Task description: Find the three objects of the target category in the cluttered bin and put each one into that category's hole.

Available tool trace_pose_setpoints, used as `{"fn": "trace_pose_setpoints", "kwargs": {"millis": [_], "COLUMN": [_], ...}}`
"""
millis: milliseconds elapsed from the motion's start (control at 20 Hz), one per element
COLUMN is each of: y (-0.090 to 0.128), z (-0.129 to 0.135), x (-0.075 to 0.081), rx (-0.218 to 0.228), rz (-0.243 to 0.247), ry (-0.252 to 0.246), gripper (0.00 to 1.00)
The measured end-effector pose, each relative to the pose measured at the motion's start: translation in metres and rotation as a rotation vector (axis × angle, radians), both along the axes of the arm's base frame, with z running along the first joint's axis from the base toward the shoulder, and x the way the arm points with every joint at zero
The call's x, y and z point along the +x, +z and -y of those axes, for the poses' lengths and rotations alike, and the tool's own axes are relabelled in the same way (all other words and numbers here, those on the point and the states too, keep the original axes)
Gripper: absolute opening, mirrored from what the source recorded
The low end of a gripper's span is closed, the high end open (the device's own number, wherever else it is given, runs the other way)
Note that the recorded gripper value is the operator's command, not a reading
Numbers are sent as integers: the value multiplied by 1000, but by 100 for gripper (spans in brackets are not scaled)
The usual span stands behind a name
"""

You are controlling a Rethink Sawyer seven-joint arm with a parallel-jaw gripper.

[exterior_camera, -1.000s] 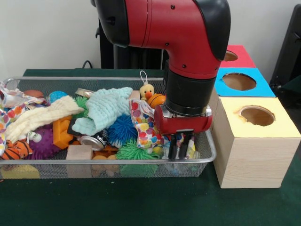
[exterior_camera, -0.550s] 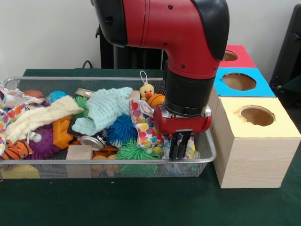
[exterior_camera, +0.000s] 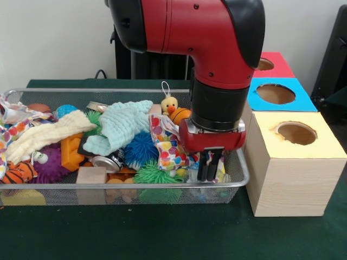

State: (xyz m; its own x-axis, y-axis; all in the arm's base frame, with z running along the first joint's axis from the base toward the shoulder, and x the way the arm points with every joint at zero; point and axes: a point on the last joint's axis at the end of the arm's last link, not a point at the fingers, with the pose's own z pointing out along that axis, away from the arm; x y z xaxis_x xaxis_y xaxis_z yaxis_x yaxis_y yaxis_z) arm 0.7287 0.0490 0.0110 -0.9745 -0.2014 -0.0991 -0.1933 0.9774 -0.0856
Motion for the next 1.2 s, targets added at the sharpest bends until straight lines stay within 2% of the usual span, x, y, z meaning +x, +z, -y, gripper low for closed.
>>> {"fn": "trace_pose_setpoints", "kwargs": {"millis": [350,750,900,1200], "y": [14,40,41,28], "z": [-6,-14,-16,-17], "x": [-5,0,1,-5], "rx": [11,23,23,26], "rz": [-2,23,25,4], "ry": [-6,-14,-13,-13], "gripper": [0,0,0,0]}}
